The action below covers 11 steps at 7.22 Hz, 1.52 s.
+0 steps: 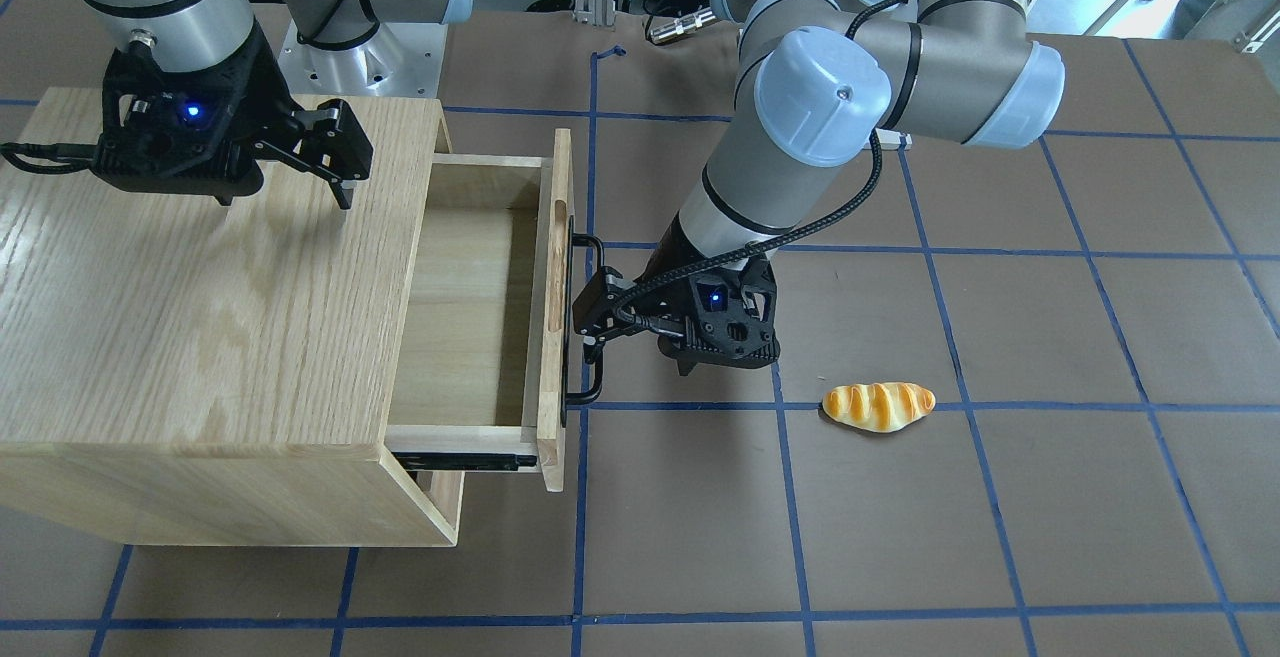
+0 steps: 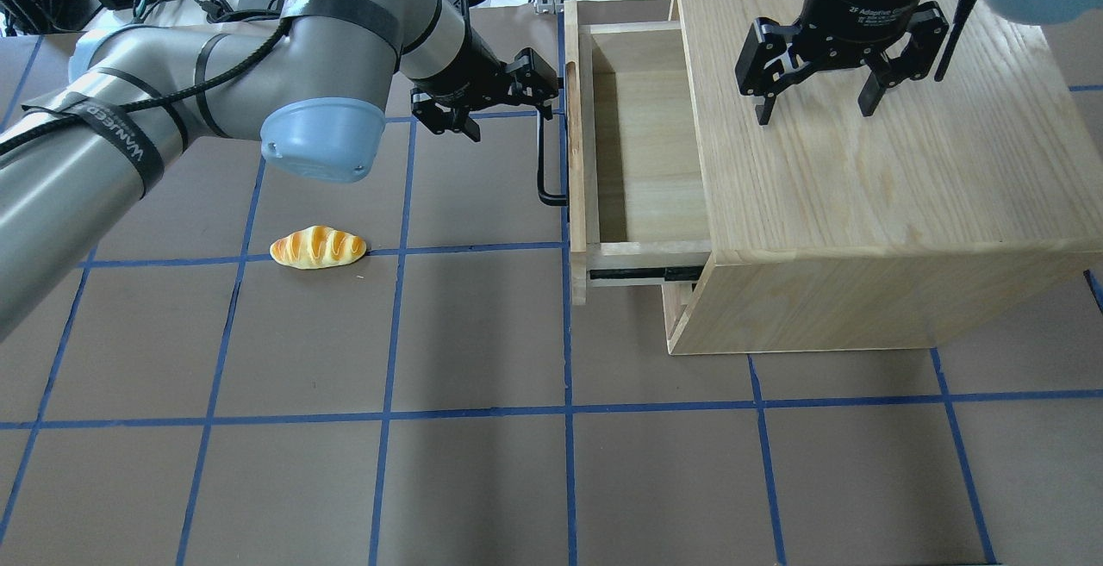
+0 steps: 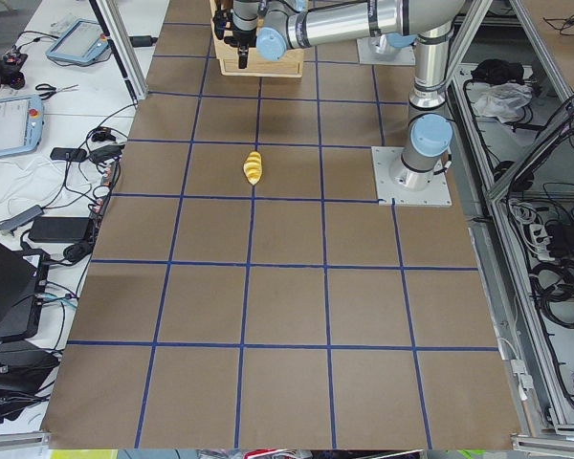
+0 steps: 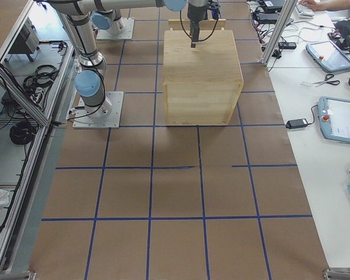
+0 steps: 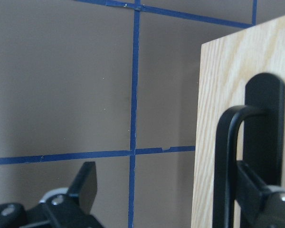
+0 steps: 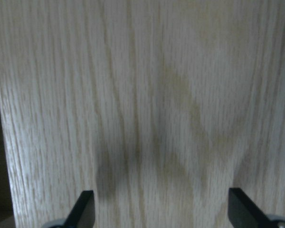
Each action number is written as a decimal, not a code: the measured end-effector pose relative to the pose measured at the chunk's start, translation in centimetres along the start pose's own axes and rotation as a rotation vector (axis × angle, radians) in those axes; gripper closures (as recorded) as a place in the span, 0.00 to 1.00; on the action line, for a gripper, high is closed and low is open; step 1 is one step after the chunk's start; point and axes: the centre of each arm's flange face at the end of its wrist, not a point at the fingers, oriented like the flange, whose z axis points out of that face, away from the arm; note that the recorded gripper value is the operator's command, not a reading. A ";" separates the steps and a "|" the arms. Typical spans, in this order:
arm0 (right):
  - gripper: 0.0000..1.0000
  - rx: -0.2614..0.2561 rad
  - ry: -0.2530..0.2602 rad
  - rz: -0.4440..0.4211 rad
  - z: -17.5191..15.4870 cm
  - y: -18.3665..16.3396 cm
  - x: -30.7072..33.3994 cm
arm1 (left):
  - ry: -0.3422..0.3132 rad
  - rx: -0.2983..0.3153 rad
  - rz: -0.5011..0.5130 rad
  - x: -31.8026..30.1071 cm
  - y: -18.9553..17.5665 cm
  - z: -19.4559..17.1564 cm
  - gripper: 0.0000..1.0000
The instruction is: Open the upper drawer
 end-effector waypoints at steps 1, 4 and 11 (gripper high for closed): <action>0.00 0.000 0.000 0.000 0.0 0.0 0.0 | -0.002 0.006 0.011 -0.5 -0.2 -0.4 0.00; 0.00 0.000 0.000 0.000 0.0 0.0 0.0 | -0.007 0.017 0.031 -2.0 -0.6 -1.3 0.00; 0.00 0.000 0.000 -0.001 0.0 0.0 0.0 | -0.090 -0.030 0.075 -5.8 0.0 -13.2 0.00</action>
